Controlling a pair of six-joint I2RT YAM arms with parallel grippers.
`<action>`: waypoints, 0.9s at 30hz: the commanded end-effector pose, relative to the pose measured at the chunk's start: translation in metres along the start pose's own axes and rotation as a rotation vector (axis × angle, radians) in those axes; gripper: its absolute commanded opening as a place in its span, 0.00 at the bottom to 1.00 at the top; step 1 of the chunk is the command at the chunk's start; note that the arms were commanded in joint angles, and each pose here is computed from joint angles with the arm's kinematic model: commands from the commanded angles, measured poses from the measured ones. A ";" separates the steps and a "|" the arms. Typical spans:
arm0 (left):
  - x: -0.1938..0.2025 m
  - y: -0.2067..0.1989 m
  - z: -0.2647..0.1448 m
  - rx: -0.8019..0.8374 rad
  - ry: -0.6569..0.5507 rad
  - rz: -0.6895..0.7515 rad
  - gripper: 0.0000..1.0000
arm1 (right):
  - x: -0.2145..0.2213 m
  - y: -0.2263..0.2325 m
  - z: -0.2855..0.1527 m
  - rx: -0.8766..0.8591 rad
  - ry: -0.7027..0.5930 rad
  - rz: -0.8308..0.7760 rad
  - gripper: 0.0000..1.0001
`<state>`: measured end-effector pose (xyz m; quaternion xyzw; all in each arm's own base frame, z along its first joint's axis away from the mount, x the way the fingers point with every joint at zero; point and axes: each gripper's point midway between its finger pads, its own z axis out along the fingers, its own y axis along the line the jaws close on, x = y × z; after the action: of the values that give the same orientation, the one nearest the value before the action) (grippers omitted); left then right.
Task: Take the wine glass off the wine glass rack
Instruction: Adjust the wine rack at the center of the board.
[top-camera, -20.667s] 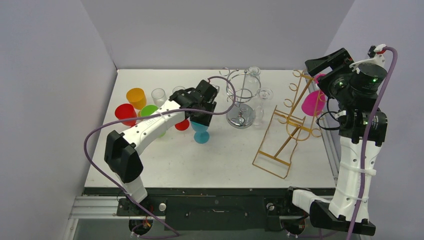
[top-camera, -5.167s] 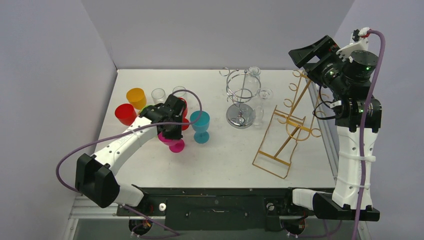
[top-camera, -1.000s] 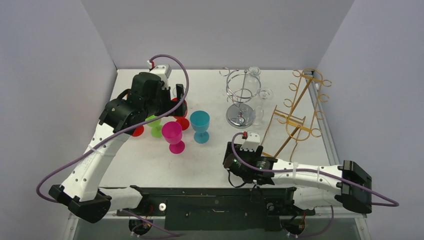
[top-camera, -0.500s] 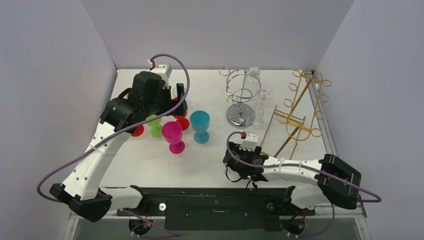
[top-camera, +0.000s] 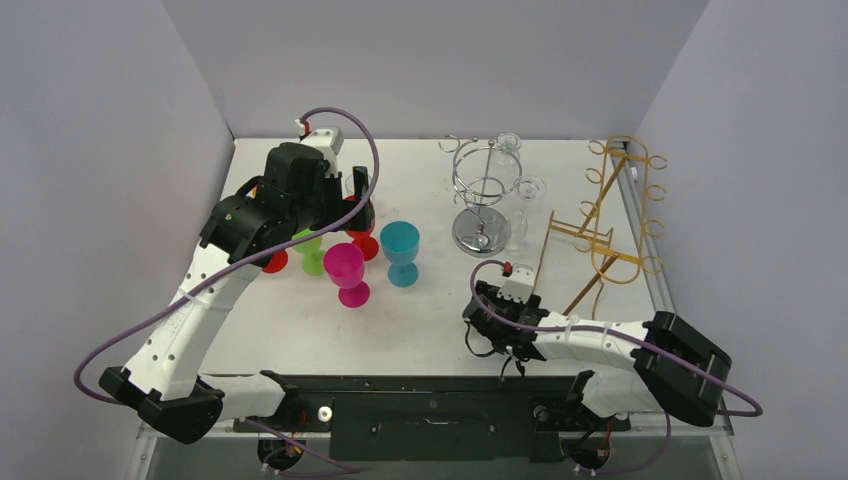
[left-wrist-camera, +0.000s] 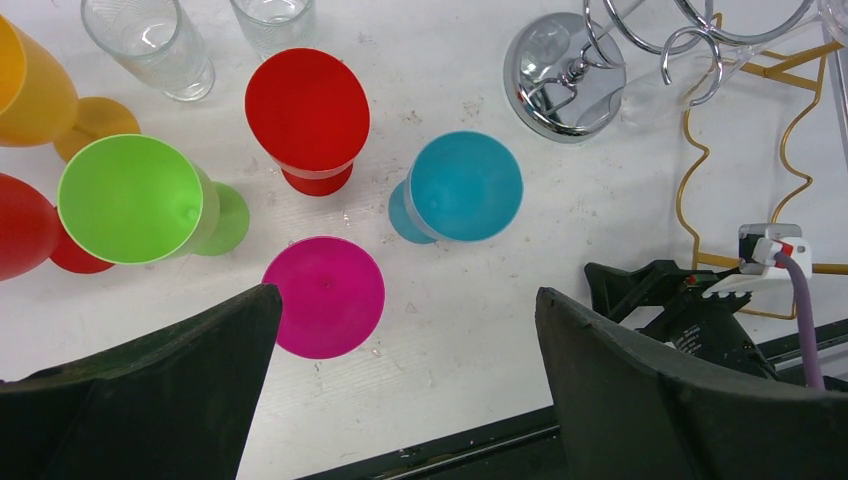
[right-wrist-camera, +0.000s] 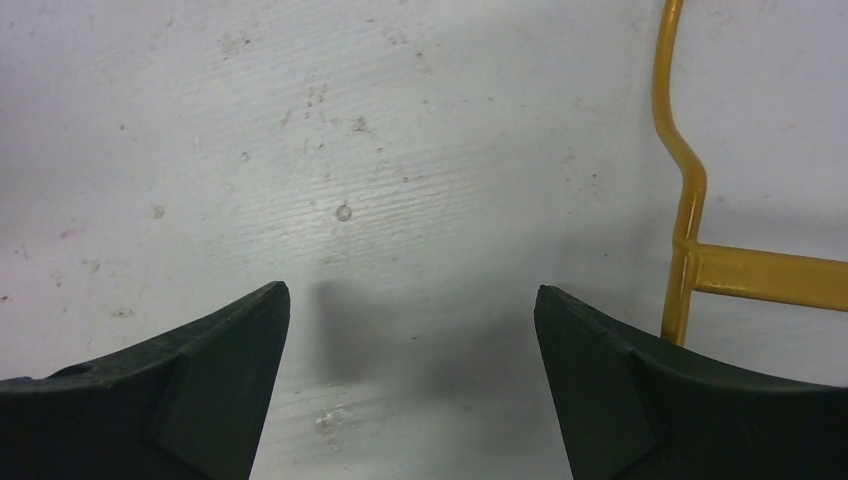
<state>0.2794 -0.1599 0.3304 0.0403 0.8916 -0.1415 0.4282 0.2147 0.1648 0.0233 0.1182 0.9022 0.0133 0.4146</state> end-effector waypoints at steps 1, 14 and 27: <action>-0.013 -0.004 -0.006 0.014 -0.045 0.003 0.96 | -0.011 -0.020 0.003 0.038 -0.025 0.044 0.88; -0.009 -0.008 0.004 0.027 -0.026 0.001 0.96 | -0.031 -0.060 0.011 0.101 -0.023 0.112 0.88; -0.007 -0.010 0.009 0.038 -0.017 0.005 0.96 | -0.043 -0.080 0.012 0.137 -0.012 0.177 0.88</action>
<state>0.2851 -0.1654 0.3199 0.0441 0.8989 -0.1379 0.4135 0.2340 0.0853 0.0355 0.2241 0.8843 -0.0033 0.4095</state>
